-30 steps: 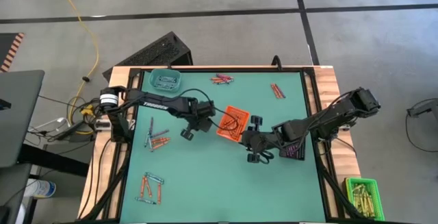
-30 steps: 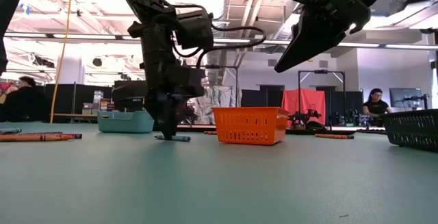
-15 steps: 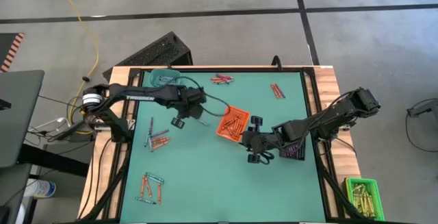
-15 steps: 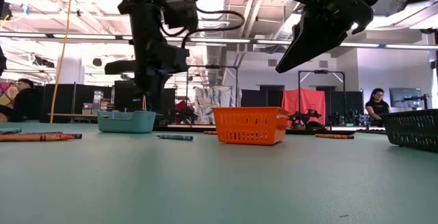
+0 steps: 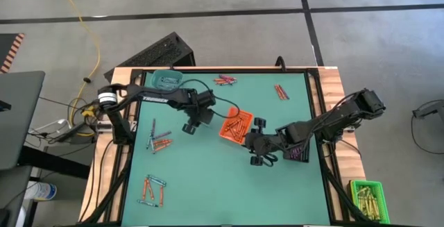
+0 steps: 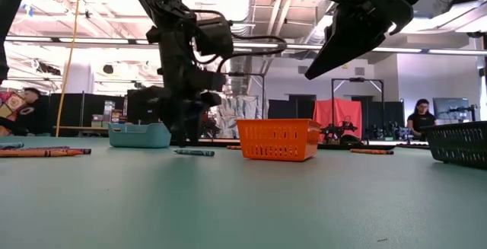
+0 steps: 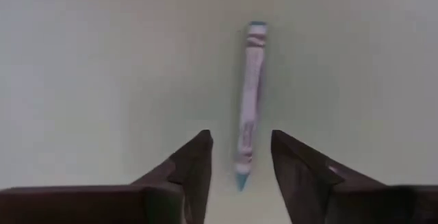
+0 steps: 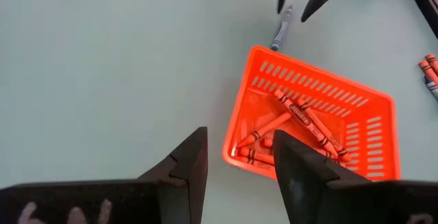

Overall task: Sort crayons
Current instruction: Put the blue crayon into the blue bin

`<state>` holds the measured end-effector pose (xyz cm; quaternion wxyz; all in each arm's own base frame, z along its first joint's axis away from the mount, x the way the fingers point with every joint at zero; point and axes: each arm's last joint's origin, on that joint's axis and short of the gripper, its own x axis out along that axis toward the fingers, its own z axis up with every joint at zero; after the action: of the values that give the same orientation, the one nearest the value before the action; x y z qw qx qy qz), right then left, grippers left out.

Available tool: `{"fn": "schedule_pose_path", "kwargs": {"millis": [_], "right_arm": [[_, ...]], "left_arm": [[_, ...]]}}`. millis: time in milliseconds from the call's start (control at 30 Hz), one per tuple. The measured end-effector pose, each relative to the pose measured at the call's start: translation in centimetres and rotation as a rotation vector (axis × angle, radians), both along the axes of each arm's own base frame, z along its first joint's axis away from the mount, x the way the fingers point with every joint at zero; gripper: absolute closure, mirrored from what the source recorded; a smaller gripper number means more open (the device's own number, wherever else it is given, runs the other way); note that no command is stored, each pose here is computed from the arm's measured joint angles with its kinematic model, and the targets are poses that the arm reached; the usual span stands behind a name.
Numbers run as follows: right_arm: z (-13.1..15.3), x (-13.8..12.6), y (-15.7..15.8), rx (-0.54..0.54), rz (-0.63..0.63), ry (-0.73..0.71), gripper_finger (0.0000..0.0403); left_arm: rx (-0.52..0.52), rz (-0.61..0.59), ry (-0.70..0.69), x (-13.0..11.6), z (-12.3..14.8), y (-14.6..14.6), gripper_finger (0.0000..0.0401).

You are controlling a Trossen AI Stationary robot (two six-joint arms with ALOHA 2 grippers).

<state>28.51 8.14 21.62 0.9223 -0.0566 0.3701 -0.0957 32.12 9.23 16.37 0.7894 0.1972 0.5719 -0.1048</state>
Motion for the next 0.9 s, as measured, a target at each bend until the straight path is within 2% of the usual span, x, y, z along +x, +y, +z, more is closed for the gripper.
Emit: {"fn": "schedule_pose_path", "kwargs": {"millis": [167, 333, 500, 633, 733, 833, 900], "right_arm": [[0.0, 0.0, 0.0, 0.002, -0.002, -0.001, 0.0244], [0.0, 0.0, -0.1, 0.002, -0.004, -0.004, 0.0244], [0.1, 0.1, 0.0, 0.006, -0.006, -0.011, 0.0244], [0.1, 0.1, 0.0, 0.007, -0.005, -0.013, 0.0244], [0.1, 0.1, 0.0, 0.007, -0.005, -0.013, 0.0244], [0.1, 0.1, 0.0, 0.007, -0.005, -0.013, 0.0244], [0.1, 0.1, 0.0, 0.006, -0.004, -0.012, 0.0244]], "left_arm": [[-0.046, 0.007, -0.028, 0.4, -0.2, -0.3, 0.0248], [-0.049, 0.018, -0.045, 0.5, -0.2, -0.3, 0.0272], [-0.076, 0.001, 0.012, 0.8, -1.8, -0.7, 0.0293], [-0.045, 0.01, 0.054, 1.2, -2.9, -1.0, 0.03], [-0.037, 0.008, 0.063, 1.2, -3.1, -1.1, 0.0328], [-0.028, -0.009, 0.073, 1.2, -3.1, -1.3, 0.038], [-0.022, -0.016, 0.074, 1.2, -3.1, -1.4, 0.039]]}}
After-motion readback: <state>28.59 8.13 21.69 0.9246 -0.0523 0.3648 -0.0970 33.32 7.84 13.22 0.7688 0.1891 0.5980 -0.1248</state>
